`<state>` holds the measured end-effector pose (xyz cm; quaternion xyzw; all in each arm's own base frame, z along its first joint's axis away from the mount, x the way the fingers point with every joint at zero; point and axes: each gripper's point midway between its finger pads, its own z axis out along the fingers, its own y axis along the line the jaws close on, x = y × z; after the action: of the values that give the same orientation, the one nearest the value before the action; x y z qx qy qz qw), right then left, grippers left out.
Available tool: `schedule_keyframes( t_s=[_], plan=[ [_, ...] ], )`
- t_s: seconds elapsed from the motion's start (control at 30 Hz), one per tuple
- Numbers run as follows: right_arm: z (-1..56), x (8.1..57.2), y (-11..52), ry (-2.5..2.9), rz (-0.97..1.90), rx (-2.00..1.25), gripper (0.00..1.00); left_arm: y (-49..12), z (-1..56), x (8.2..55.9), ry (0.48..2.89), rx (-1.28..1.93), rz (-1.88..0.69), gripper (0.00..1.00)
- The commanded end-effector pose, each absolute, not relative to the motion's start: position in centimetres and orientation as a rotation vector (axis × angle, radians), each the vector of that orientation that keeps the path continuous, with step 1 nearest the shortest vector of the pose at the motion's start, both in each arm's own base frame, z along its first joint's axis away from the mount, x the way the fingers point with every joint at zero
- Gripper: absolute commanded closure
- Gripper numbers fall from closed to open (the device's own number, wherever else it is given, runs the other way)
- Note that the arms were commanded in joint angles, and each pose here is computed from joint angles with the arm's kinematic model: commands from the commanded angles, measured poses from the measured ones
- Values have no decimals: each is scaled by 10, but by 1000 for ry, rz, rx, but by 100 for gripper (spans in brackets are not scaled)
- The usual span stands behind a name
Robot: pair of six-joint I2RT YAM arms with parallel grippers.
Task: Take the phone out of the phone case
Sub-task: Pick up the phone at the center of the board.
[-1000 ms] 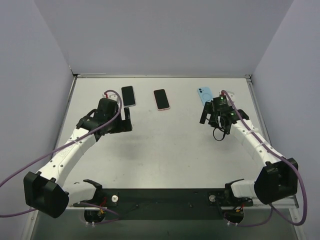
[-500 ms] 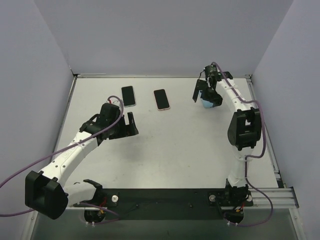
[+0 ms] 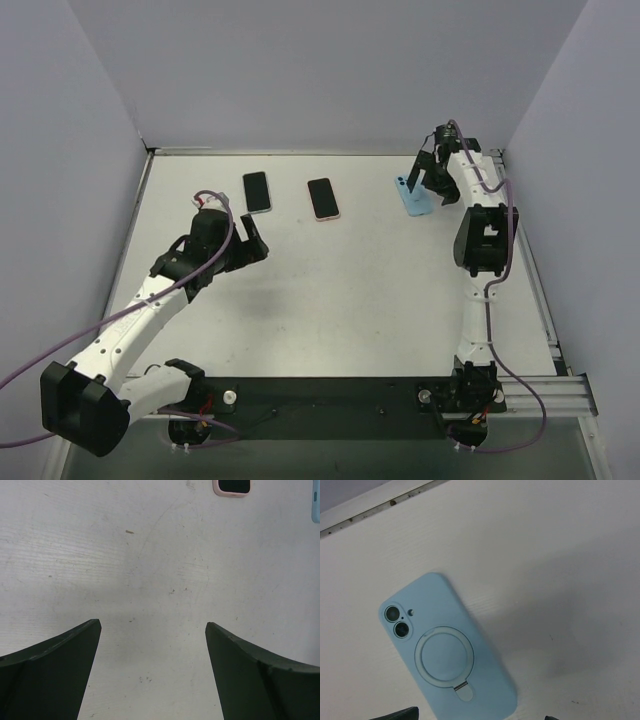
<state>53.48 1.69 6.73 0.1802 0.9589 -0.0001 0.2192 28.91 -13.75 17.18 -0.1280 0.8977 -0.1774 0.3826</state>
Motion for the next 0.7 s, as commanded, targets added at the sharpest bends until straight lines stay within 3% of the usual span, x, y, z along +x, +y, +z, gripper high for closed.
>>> schedule_keyframes(
  t_s=[0.0,0.37,0.67],
  plan=[
    [48,543,14,2663,27,499,0,-132,184,299,2208,-386,-444,2],
    [40,559,55,2636,346,365,0,-130,182,302,2219,-405,-423,3],
    [30,535,51,2765,19,70,0,-141,171,304,2304,-394,-435,2]
  ],
)
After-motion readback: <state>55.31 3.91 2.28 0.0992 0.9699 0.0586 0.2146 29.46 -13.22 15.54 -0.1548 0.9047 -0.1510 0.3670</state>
